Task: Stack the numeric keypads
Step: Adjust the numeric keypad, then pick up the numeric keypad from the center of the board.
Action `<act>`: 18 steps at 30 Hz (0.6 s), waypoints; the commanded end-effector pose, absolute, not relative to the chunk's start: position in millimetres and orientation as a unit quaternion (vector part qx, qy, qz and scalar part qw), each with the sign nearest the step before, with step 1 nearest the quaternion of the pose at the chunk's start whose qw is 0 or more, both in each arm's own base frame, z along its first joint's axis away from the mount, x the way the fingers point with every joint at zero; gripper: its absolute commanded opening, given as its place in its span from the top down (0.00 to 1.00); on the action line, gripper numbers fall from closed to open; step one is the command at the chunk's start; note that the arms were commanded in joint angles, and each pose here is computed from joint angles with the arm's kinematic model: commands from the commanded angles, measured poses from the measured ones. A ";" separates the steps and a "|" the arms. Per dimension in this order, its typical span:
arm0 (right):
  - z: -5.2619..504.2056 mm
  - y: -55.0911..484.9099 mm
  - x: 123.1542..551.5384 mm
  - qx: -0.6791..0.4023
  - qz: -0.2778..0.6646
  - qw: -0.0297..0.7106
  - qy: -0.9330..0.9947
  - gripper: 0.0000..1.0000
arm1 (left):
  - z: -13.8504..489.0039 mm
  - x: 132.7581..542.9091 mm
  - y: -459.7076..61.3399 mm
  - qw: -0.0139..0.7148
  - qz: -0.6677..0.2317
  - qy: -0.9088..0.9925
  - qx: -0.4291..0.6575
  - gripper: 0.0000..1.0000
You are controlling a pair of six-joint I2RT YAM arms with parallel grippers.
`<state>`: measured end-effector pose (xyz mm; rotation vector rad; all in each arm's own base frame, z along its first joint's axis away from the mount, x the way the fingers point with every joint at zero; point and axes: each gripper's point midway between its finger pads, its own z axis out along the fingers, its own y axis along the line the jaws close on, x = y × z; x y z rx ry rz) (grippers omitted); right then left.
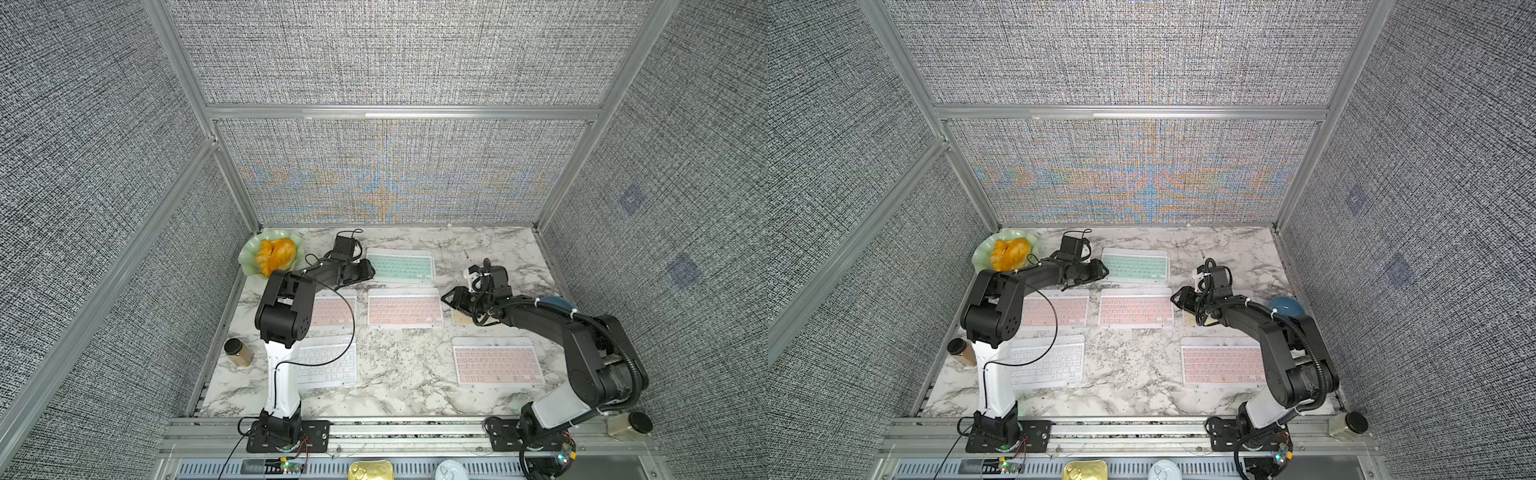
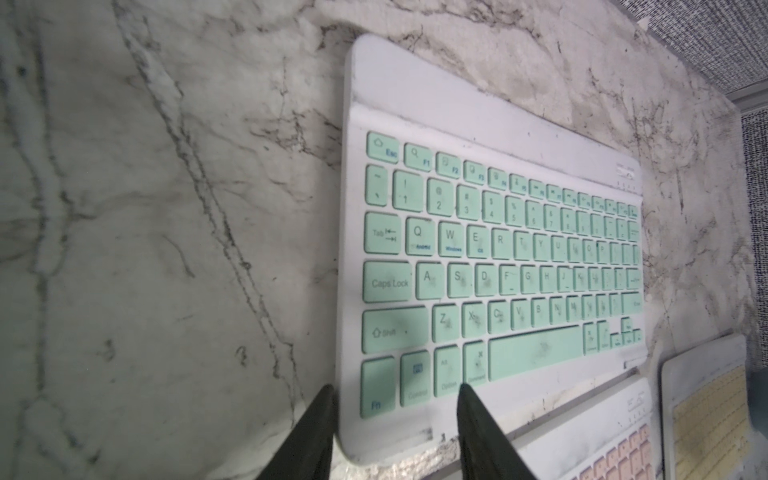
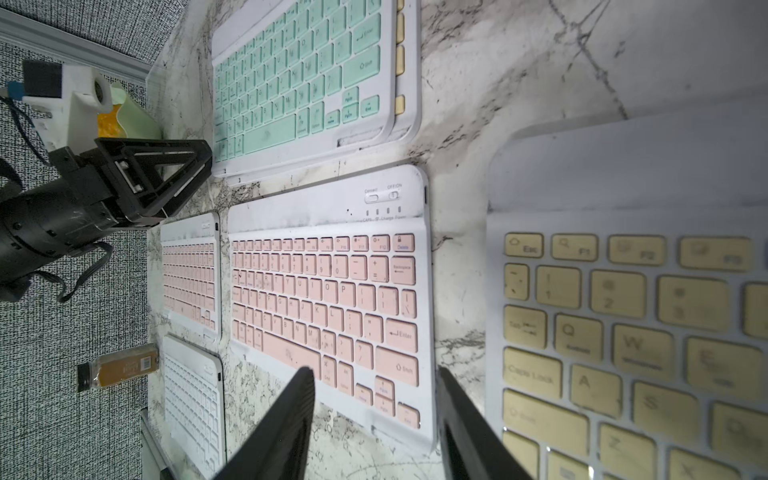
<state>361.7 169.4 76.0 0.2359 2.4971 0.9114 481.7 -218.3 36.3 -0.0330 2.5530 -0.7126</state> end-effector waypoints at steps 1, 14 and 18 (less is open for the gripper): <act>79.1 166.0 364.0 0.090 0.322 0.241 0.911 0.50 | 38.7 477.0 -215.2 0.240 -0.257 0.936 -0.013 0.52; 57.9 173.1 344.4 0.057 0.256 0.220 0.939 0.50 | 62.4 412.6 -187.5 0.247 -0.233 0.940 -0.016 0.52; 47.8 177.5 343.5 0.048 0.236 0.212 0.947 0.50 | 57.2 383.2 -196.1 0.231 -0.249 0.941 0.001 0.52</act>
